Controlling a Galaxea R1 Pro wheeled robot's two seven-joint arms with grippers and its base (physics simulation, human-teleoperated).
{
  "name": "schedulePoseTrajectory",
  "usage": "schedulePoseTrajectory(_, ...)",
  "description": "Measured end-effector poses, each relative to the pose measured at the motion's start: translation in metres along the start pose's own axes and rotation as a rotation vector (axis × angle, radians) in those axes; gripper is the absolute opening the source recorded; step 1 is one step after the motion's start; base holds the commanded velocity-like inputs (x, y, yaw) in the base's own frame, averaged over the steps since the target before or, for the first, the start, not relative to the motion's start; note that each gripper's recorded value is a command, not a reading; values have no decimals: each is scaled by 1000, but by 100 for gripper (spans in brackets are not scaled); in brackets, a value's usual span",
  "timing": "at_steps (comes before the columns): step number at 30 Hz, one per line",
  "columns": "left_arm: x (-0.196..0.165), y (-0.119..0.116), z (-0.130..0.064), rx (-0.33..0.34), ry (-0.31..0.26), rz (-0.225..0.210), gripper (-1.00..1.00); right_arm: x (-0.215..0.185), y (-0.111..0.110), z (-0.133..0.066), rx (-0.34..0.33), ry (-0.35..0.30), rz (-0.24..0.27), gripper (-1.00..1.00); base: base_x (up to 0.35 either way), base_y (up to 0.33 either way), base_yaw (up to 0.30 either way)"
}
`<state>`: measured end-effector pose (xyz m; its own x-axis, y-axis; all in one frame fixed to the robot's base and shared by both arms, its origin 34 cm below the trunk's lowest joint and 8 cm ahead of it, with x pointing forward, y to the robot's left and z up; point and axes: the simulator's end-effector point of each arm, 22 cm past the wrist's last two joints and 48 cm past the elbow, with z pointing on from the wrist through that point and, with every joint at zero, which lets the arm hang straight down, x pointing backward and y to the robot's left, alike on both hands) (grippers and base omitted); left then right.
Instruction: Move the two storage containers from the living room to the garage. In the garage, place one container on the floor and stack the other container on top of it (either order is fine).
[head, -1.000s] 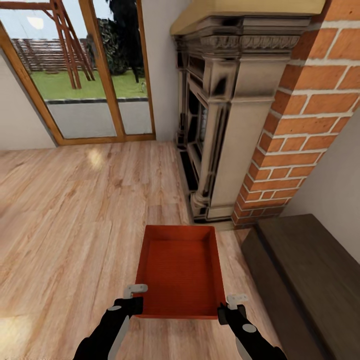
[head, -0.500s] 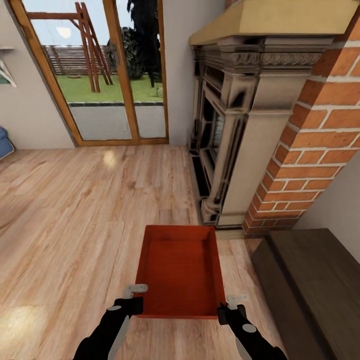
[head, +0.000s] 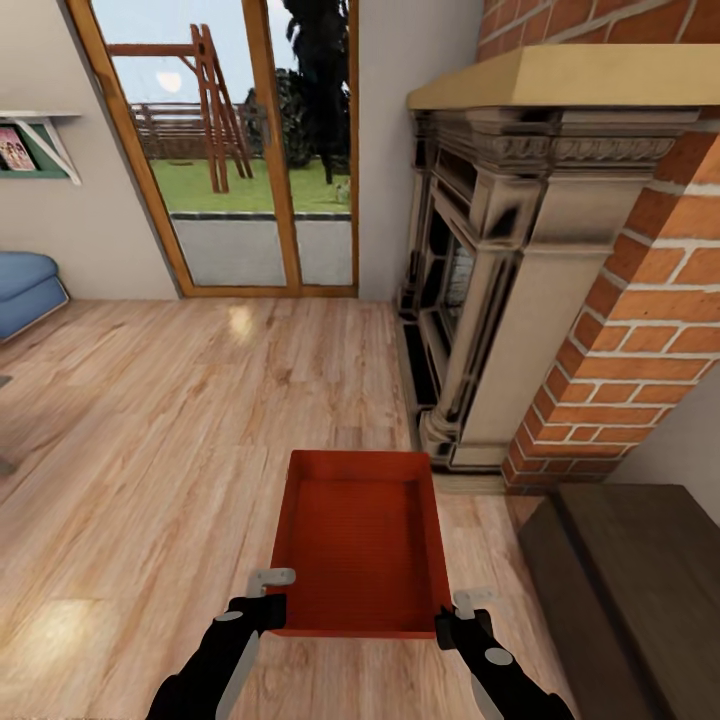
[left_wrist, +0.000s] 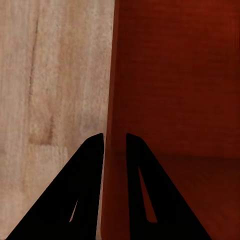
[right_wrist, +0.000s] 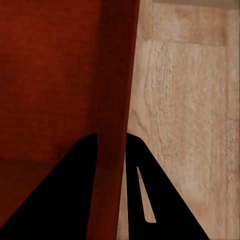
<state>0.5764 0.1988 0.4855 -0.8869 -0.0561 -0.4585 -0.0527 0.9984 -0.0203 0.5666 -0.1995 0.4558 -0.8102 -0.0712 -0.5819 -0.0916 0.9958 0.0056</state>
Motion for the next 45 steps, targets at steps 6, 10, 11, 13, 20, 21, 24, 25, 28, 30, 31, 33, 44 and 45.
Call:
schedulePoseTrajectory(6,-10,0,-11,0,-8,0,-100,-11,0,-10,1,-8,0,-100,0,0,130)
schedulePoseTrajectory(10,-16,-1,-19,1,-14,0,-100,-19,0,-16,1,-14,-1,-100,0,0,128)
schedulePoseTrajectory(11,-18,-1,-21,1,-16,0,-100,-21,0,-18,1,-16,-1,-100,0,0,125)
schedulePoseTrajectory(13,-21,-1,-25,1,-19,-1,-100,-25,0,-21,1,-19,-1,-100,0,0,119)
schedulePoseTrajectory(20,-31,-1,-38,1,-29,-4,-100,-38,-1,-32,2,-29,-2,-100,0,0,113)
schedulePoseTrajectory(21,-33,-1,-40,1,-30,-4,-100,-39,-1,-34,2,-30,-3,-100,0,0,112)
schedulePoseTrajectory(24,-37,-2,-45,2,-34,-4,-100,-45,-1,-39,2,-35,-3,-100,0,0,112)
schedulePoseTrajectory(25,-39,-2,-47,2,-36,-4,-100,-47,-1,-40,2,-36,-3,-100,0,0,111)
schedulePoseTrajectory(28,-43,-2,-53,2,-40,-4,-100,-52,-1,-45,2,-41,-3,-100,0,0,111)
schedulePoseTrajectory(30,-46,-2,-57,2,-43,-4,-100,-55,-1,-48,3,-44,-3,-100,0,0,110)
schedulePoseTrajectory(31,-48,-2,-58,3,-45,-4,-100,-57,-1,-50,3,-45,-3,-100,0,0,109)
schedulePoseTrajectory(33,-51,-2,-62,2,-48,-4,-100,-61,-1,-53,3,-48,-3,-100,0,0,109)
schedulePoseTrajectory(44,-66,-3,-82,2,-64,-4,-100,-79,-2,-71,5,-64,-4,-100,0,0,108)
schedulePoseTrajectory(45,-68,-3,-84,3,-65,-5,-100,-81,-1,-72,5,-66,-4,-100,0,0,107)
